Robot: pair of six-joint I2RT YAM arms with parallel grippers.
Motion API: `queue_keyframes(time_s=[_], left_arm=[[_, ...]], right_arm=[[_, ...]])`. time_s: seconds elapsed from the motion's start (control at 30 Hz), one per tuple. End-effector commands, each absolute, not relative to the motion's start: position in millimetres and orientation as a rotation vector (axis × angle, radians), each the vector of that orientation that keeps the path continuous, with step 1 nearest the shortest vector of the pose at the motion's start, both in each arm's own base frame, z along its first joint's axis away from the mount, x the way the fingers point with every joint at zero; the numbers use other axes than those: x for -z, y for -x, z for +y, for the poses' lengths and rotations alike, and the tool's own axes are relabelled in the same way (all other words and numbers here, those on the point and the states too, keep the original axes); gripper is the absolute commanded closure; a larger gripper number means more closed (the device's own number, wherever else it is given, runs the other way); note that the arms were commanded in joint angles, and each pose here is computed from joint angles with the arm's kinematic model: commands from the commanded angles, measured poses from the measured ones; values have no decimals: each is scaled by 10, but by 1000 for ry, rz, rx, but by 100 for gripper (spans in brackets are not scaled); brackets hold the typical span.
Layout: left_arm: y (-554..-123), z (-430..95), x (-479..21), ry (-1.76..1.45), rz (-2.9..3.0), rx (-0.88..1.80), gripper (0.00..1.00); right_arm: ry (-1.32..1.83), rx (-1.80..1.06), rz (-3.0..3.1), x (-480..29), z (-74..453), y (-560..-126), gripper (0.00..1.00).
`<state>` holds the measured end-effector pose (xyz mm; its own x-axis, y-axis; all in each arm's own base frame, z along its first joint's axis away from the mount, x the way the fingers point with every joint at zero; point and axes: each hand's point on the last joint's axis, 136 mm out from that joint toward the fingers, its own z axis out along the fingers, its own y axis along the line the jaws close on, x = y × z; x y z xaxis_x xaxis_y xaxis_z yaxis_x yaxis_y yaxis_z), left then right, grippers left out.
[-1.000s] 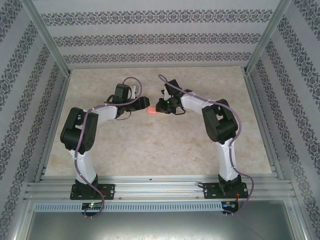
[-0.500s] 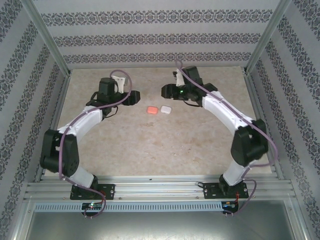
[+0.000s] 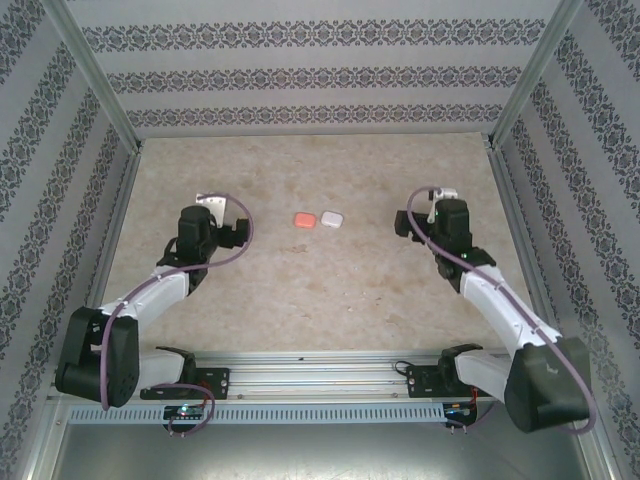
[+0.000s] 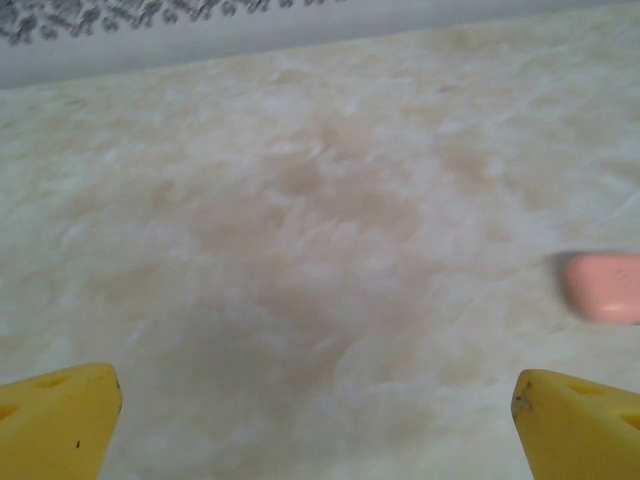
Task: Insert the wireless bluetooth earbuds into the charging case
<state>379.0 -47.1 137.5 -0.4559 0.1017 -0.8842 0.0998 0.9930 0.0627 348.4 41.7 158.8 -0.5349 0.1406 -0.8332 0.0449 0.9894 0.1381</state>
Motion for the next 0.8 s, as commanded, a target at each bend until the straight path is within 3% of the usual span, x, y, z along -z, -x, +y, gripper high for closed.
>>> queue_keyframes(time_s=[0.0, 0.33, 0.77], left_arm=[[-3874, -266, -1598, -98, 1916, -130, 0], [-3774, -99, -1196, -30, 1872, -152, 0], [-3806, 33, -967, 15, 1814, -135, 0]], right_arm=[[-153, 54, 1974, -1793, 114, -3496, 2], [-222, 104, 1901, -1300, -231, -3332, 2], [-134, 36, 1777, -1327, -168, -3634, 2]])
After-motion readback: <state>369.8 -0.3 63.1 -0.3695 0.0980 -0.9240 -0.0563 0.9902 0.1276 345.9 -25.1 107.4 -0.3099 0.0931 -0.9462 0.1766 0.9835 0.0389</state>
